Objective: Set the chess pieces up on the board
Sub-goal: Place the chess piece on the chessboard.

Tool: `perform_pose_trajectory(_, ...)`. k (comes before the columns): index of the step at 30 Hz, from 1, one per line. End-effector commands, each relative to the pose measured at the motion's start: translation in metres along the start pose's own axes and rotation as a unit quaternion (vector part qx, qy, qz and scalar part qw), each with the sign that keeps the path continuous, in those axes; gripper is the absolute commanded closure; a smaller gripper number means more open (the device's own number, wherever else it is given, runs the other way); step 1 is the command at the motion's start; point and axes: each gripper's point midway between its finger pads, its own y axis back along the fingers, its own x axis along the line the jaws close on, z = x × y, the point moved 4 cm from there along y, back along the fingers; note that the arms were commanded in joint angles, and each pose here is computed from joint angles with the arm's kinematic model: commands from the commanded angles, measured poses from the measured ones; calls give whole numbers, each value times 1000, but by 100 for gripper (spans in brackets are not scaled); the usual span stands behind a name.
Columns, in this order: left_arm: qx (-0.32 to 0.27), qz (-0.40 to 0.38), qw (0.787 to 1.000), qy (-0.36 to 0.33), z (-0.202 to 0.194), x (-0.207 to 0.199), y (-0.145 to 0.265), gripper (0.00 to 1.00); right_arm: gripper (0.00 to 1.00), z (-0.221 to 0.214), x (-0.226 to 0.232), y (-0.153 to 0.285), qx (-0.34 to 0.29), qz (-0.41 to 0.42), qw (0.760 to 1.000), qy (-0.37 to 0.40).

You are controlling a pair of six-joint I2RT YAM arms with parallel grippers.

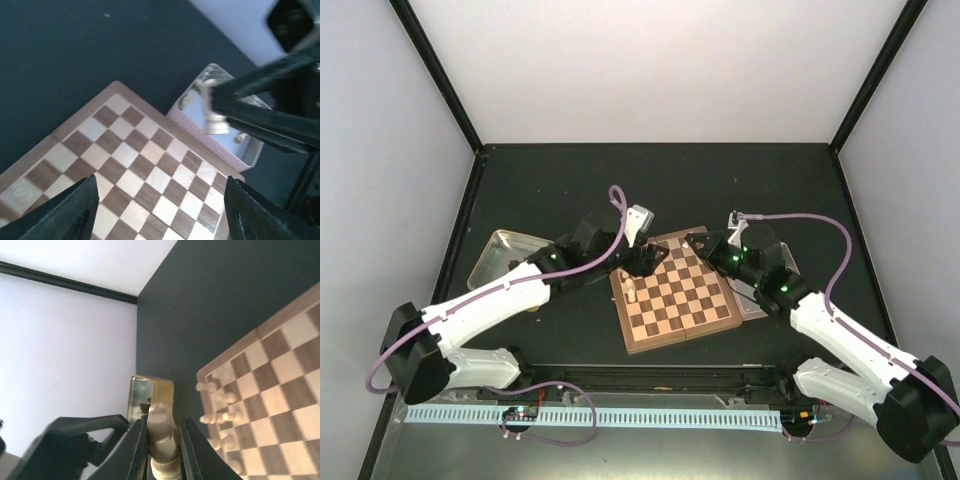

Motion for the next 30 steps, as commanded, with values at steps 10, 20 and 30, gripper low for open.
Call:
perform_pose_trajectory(10, -77, -193, 978, -31, 13, -48, 9, 32, 87, -16, 40, -9, 105, 99, 980, -134)
perform_pose_trajectory(20, -86, -173, 980, -35, 24, -46, 2, 62, 87, -24, 42, -5, 130, 107, 977, -132)
perform_pose_trajectory(30, -105, -139, 981, -87, 25, -38, 9, 98, 59, -21, 48, 2, 119, 117, 985, -51)
